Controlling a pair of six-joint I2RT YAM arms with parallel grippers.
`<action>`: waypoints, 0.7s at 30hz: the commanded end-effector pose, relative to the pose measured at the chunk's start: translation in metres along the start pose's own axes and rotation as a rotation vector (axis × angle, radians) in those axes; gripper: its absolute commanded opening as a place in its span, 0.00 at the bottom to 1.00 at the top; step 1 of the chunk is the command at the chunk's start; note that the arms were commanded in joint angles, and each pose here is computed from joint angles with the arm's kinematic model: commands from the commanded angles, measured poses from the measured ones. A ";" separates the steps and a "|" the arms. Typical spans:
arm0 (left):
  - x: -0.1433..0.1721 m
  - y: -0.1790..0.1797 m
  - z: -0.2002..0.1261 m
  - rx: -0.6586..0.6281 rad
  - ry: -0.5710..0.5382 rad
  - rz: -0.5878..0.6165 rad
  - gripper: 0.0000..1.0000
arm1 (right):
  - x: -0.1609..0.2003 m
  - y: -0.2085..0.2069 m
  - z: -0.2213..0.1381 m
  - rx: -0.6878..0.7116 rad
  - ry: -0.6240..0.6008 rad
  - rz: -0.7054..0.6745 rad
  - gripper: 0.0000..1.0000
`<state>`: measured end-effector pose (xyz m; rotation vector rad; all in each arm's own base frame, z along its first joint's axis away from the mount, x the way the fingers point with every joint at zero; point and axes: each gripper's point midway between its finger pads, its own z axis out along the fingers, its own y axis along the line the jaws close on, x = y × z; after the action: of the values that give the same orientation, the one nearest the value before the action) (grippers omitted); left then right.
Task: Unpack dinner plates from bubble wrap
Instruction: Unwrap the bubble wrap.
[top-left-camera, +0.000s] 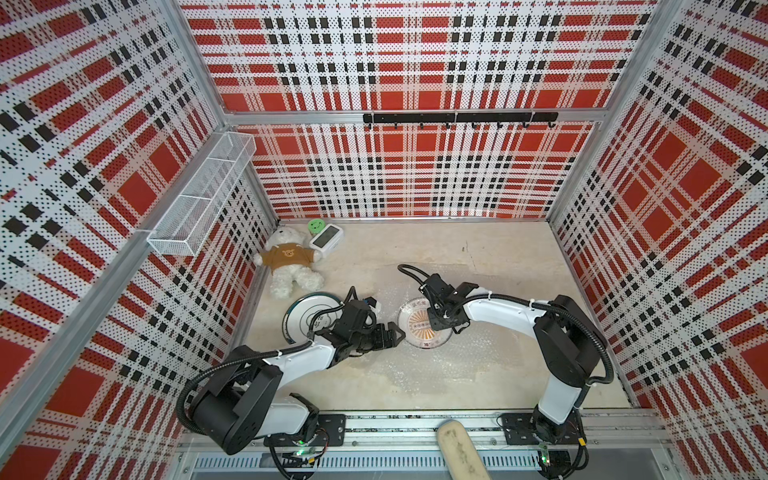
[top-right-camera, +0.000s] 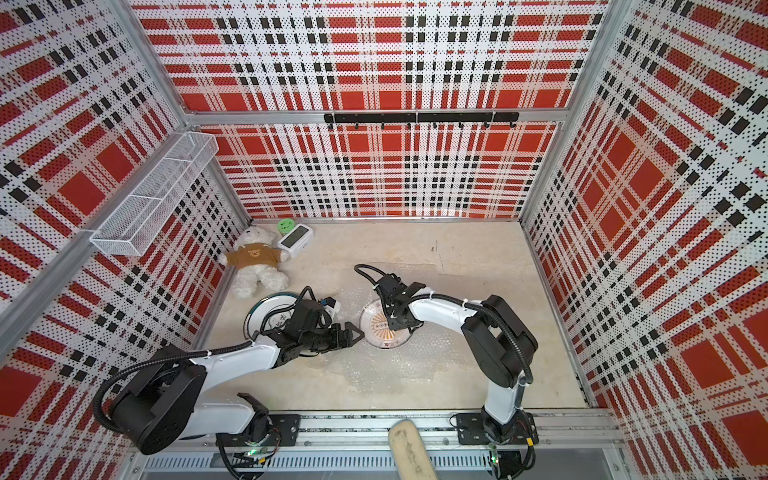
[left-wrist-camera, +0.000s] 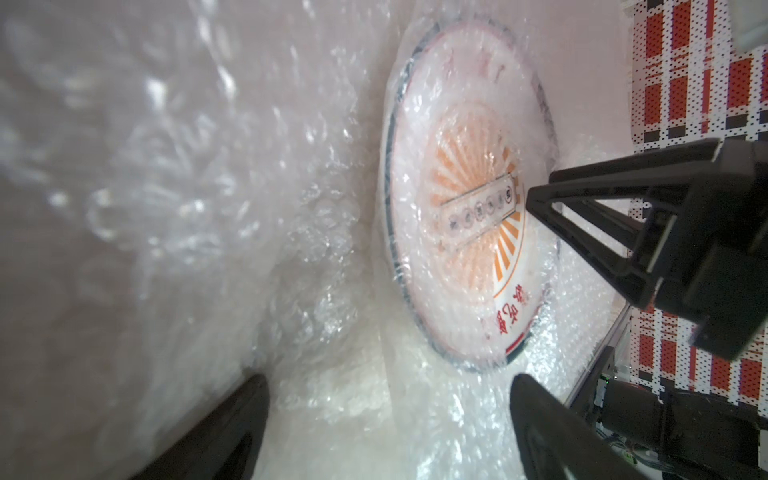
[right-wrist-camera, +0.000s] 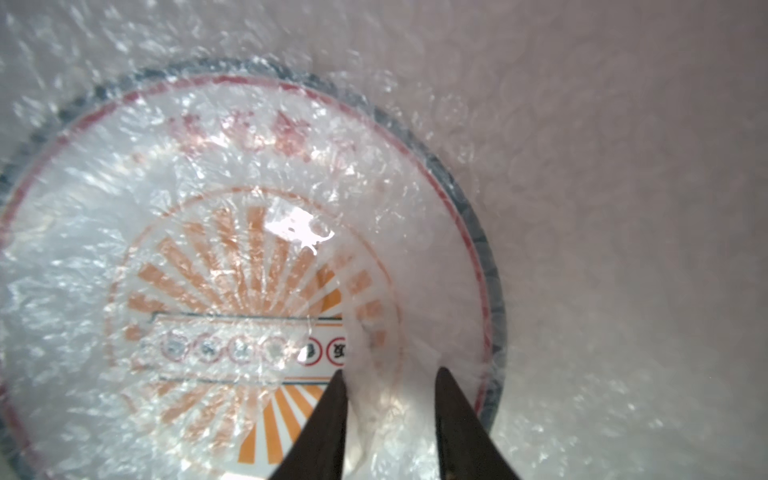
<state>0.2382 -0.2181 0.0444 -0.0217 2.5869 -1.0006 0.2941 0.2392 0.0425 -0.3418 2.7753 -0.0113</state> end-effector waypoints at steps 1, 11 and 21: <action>0.010 0.019 0.000 -0.051 0.018 -0.041 0.94 | -0.008 -0.007 -0.008 0.039 -0.039 0.002 0.24; 0.004 0.018 -0.005 -0.031 0.001 -0.056 0.94 | -0.007 -0.076 -0.037 0.133 -0.086 0.101 0.00; -0.004 0.009 -0.007 0.002 -0.007 -0.049 0.94 | 0.018 -0.198 -0.053 0.157 -0.146 0.454 0.07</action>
<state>0.2420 -0.2113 0.0467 -0.0592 2.5723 -1.0312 0.3073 0.0547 0.1004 0.2625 2.6291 -0.1248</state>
